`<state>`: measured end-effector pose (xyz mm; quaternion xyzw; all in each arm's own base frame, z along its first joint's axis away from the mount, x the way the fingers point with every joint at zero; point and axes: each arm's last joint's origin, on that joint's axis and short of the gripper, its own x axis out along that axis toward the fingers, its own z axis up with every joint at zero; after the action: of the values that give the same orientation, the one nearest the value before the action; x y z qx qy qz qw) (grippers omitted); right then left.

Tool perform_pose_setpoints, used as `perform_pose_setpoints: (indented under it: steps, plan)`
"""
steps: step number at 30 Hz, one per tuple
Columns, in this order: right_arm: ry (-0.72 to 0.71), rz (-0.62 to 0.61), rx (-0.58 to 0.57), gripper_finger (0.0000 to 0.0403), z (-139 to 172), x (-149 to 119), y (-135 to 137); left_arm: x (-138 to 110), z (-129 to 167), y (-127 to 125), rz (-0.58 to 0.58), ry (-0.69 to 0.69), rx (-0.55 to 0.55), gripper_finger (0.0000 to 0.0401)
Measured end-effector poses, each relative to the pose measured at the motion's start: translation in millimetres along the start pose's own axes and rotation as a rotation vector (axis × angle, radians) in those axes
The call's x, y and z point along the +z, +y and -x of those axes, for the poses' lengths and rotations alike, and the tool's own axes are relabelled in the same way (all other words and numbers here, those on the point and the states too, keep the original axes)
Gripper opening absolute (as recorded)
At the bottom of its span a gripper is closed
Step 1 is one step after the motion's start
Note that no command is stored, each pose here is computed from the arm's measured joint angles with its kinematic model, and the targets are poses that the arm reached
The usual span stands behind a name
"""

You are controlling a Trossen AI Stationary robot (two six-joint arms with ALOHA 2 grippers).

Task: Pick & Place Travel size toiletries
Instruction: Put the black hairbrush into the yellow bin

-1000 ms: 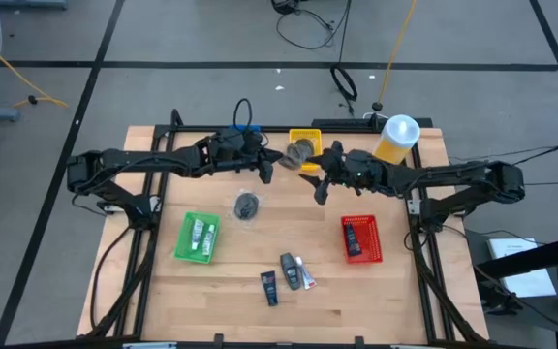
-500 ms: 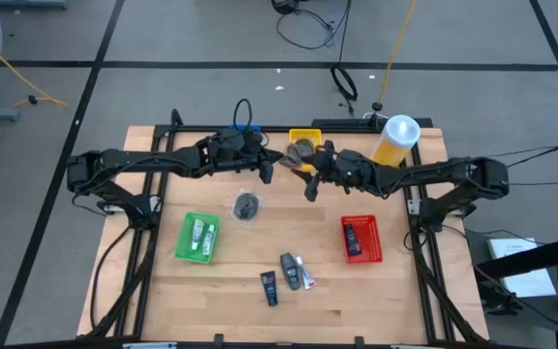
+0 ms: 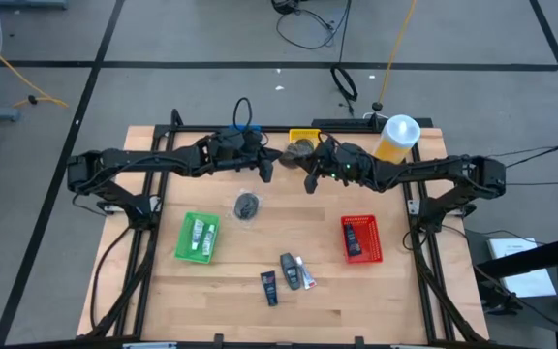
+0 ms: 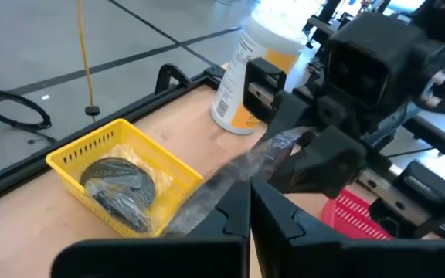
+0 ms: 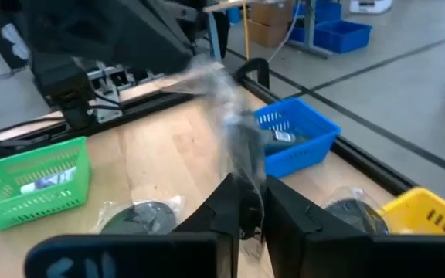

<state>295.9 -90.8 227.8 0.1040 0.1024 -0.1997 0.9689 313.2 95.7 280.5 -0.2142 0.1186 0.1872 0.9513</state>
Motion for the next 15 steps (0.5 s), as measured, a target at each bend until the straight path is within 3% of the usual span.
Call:
perform_pose_setpoints:
  steps: [5, 9, 15]
  plan:
    - [0.005, -0.015, -0.017, 0.0022, 0, 0, -3, 0, 0, 1, -0.032, -0.009, 0.021, 0.0029]
    - [0.024, -0.069, -0.044, 0.0022, -1, -1, -10, 0, 0, 1, -0.04, -0.008, 0.023, 0.0073]
    - [-0.012, -0.191, -0.176, 0.0022, -1, 4, -40, -9, 1, 4, -0.003, 0.085, 0.06, 0.0142]
